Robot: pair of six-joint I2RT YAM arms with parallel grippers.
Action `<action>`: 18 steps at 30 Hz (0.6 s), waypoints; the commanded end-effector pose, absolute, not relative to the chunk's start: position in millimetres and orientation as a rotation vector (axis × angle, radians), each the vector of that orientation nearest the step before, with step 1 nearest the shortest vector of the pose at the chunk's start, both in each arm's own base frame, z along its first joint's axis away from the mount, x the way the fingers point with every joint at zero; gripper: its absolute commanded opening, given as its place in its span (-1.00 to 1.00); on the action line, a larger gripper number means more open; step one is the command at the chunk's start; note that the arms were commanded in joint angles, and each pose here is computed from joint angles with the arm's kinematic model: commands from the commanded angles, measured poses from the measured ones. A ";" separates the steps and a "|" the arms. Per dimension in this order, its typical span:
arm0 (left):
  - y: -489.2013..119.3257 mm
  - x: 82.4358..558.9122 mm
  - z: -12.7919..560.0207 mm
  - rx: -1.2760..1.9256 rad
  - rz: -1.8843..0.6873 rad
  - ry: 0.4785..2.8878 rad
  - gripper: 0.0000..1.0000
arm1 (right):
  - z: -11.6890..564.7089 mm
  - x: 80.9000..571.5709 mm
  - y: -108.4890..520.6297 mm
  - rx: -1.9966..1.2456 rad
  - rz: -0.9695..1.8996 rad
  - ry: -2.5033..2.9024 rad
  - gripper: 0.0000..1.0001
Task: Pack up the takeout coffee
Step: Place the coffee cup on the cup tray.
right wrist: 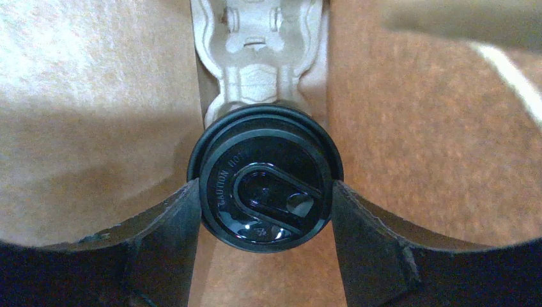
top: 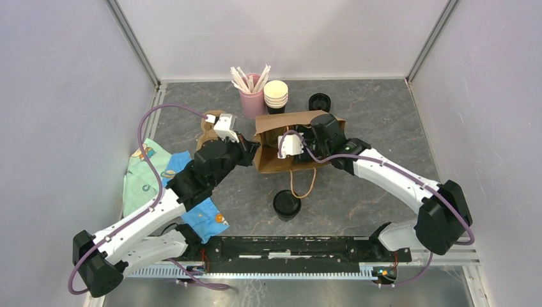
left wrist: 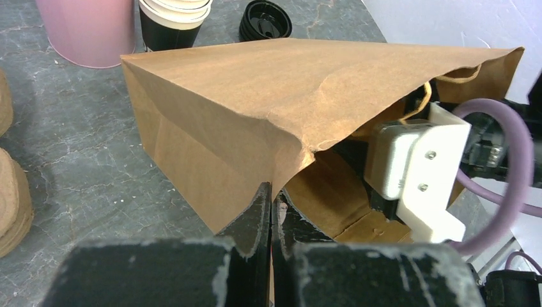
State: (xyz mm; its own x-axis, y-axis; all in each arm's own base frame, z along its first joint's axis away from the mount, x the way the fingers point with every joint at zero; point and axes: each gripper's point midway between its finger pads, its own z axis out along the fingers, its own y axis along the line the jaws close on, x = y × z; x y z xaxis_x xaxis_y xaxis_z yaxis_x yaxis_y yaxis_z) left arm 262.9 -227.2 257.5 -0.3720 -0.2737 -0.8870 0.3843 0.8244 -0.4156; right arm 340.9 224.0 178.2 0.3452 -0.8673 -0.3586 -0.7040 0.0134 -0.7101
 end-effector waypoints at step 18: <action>-231.1 252.8 284.1 0.101 -0.779 1.781 -0.96 | 183.4 373.3 231.2 -1.618 -0.222 1.368 -1.00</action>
State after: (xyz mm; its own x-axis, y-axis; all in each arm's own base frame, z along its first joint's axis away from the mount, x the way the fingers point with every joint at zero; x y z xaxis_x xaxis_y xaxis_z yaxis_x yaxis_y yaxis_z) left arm 257.7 -227.4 258.9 -0.3805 -0.2681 -0.8851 0.4002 0.8151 -0.4189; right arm 363.3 222.3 172.4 0.3360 -0.8643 -0.3743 -0.6884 0.0459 -0.7239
